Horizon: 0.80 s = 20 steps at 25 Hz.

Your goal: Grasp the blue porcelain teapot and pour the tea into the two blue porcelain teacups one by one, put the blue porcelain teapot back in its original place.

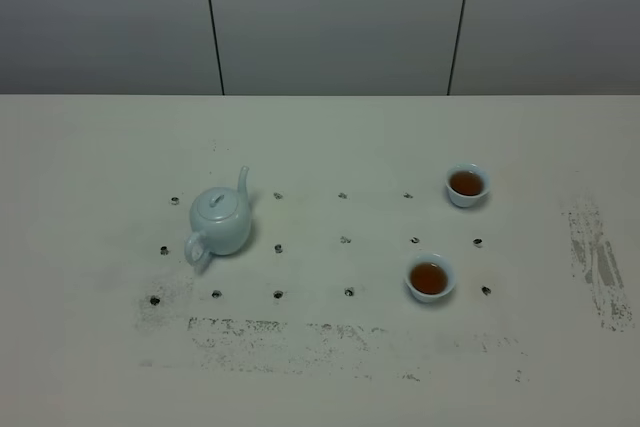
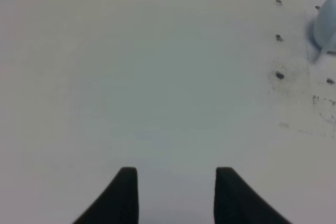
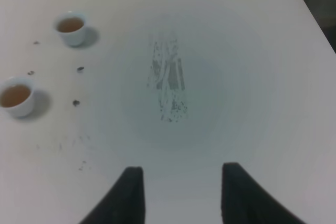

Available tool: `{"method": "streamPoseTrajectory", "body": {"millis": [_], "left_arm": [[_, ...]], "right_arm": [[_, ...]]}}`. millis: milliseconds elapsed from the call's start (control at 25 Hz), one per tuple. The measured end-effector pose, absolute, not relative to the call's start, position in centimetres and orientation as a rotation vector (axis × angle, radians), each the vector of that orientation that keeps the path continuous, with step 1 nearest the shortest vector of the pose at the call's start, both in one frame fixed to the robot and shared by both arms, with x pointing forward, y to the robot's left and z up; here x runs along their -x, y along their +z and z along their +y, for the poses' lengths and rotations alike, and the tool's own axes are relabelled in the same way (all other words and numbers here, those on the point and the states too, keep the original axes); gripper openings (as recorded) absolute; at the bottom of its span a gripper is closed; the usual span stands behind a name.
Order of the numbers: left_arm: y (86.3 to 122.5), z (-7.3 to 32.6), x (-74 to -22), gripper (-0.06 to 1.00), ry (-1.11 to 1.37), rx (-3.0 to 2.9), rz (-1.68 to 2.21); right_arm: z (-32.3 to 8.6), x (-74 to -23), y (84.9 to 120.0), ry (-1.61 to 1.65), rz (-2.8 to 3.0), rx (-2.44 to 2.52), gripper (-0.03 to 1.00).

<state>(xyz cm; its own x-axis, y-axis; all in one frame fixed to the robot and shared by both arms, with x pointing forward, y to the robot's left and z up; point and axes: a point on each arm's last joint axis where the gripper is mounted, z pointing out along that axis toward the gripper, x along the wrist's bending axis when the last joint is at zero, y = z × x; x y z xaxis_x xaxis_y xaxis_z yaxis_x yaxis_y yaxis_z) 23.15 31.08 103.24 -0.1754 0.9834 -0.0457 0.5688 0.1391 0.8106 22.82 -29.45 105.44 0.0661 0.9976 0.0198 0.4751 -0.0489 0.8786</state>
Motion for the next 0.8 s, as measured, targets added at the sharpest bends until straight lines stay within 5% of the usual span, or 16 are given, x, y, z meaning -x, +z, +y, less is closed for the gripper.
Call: {"method": "streamPoseTrajectory", "body": {"millis": [800], "left_arm": [[103.22, 31.09, -23.14, 0.41, 0.889, -1.492, 1.822]], "right_arm": [[-29.45, -22.82, 105.44, 0.913, 1.499, -1.621, 0.36]]}}
